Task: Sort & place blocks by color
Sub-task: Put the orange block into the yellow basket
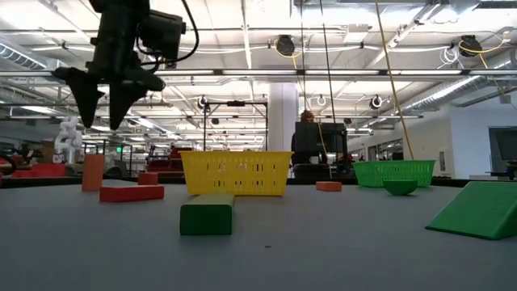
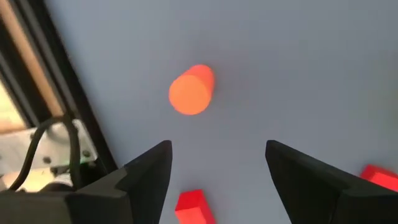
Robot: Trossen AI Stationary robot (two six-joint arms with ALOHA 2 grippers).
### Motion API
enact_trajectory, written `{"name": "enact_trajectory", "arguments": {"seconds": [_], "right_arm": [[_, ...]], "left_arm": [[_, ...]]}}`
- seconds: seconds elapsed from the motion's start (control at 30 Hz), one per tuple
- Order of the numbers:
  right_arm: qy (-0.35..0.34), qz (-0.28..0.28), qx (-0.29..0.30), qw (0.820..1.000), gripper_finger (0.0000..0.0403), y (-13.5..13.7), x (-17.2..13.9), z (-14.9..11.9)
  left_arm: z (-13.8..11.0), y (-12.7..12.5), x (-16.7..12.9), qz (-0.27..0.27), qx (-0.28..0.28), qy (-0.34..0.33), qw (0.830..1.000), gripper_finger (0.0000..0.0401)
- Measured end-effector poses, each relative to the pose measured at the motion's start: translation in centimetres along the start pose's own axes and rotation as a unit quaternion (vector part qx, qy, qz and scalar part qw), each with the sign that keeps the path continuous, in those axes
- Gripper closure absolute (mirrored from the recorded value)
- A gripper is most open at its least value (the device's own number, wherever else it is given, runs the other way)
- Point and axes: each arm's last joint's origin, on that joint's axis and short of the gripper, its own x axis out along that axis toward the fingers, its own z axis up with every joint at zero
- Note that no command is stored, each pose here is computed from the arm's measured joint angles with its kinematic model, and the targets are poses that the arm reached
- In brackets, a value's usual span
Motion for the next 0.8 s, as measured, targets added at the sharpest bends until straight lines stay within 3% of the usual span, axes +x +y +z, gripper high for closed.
{"name": "enact_trajectory", "arguments": {"seconds": [0.3,0.5,0.67,0.8], "right_arm": [[0.047,0.008,0.012,0.999,0.0174,0.0,-0.3,-0.7],[0.078,0.001,0.012,0.997,0.0174,-0.1,-0.7,-1.2],[0.083,-0.006,0.012,0.996,0.0174,-0.2,-0.8,-1.3],[0.075,-0.045,0.009,0.996,0.0174,-0.4,-0.8,-1.2]], "left_arm": [[0.2,-0.1,2.4,-0.008,-0.015,-0.028,0.999,0.0139],[-0.3,0.6,4.0,0.028,-0.025,-0.021,0.999,0.0139],[-0.3,0.7,4.4,0.033,0.004,-0.031,0.999,0.0139],[-0.1,0.7,4.4,0.042,0.038,-0.045,0.997,0.0139]]}}
